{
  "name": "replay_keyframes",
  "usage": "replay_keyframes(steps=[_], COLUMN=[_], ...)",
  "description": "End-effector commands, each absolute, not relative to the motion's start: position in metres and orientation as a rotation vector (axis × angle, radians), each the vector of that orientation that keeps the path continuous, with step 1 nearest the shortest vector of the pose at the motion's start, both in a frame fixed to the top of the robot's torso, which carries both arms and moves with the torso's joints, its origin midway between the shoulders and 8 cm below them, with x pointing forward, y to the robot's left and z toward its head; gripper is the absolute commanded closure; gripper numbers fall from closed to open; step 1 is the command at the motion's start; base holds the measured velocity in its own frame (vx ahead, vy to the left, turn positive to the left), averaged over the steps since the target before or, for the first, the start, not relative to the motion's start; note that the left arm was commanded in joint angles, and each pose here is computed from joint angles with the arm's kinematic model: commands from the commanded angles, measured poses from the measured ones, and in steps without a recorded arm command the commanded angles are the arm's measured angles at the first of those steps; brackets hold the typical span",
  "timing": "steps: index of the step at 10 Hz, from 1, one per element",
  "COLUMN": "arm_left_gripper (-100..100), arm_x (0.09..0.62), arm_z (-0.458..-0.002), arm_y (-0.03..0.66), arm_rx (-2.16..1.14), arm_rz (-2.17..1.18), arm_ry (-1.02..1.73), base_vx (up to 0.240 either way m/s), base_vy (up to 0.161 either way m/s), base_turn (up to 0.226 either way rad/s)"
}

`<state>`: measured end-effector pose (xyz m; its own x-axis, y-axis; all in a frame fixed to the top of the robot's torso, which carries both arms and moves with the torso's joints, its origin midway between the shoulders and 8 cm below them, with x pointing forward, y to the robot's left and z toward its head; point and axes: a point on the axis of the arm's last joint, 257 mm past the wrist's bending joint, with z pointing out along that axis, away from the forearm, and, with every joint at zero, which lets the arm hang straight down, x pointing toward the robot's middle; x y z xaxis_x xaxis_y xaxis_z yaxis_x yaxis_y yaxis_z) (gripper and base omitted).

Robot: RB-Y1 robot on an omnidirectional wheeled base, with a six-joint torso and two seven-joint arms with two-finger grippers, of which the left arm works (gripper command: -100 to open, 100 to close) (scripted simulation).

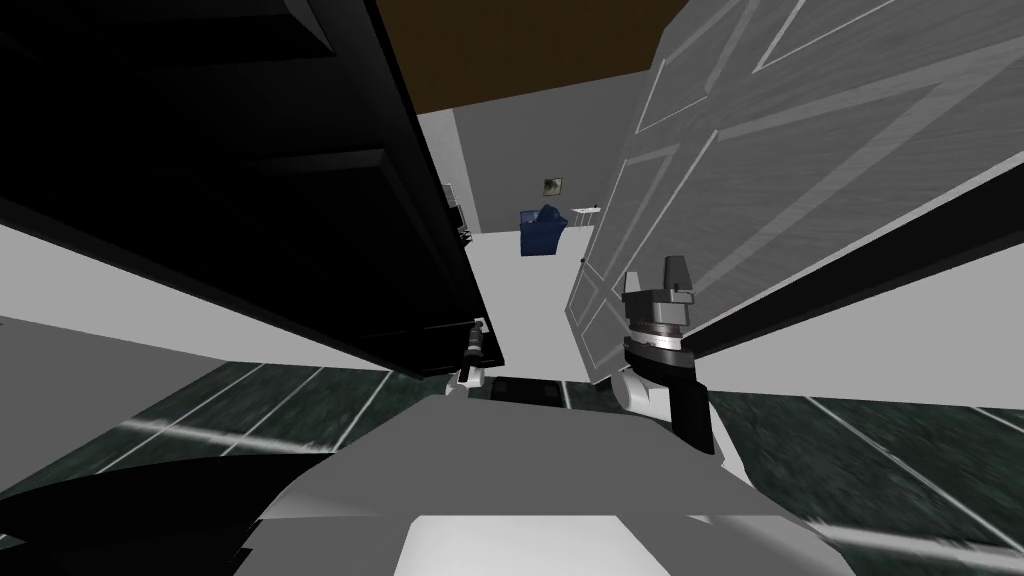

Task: Push the door open

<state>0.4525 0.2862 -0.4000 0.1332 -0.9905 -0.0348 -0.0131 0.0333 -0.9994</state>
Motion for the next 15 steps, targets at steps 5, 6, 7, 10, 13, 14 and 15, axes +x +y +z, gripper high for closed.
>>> replay_keyframes(steps=[5,6,7,10,13,14,15], arm_left_gripper=[100,100,100,100,-100,-100,-100], arm_x=[0.448,0.444,0.443,0.436,0.429,0.428,0.426], arm_z=[-0.387,-0.385,-0.385,-0.382,-0.383,-0.384,-0.386], arm_y=[0.327,0.344,0.35,0.374,0.377,0.376,0.374], arm_rx=[-1.251,-1.259,-1.262,-1.277,-1.302,-1.313,-1.326], arm_rz=[-1.013,-0.982,-0.971,-0.927,-0.911,-0.912,-0.914], arm_ry=[1.067,1.039,1.029,0.987,0.964,0.957,0.949], base_vx=[0.13,0.142,0.154,0.17,-0.023,-0.158,-0.163], base_vy=[-0.003,-0.022,-0.017,0.018,-0.077,-0.138,-0.191], base_turn=[-0.035,-0.044,-0.042,-0.018,0.029,0.041,0.055])
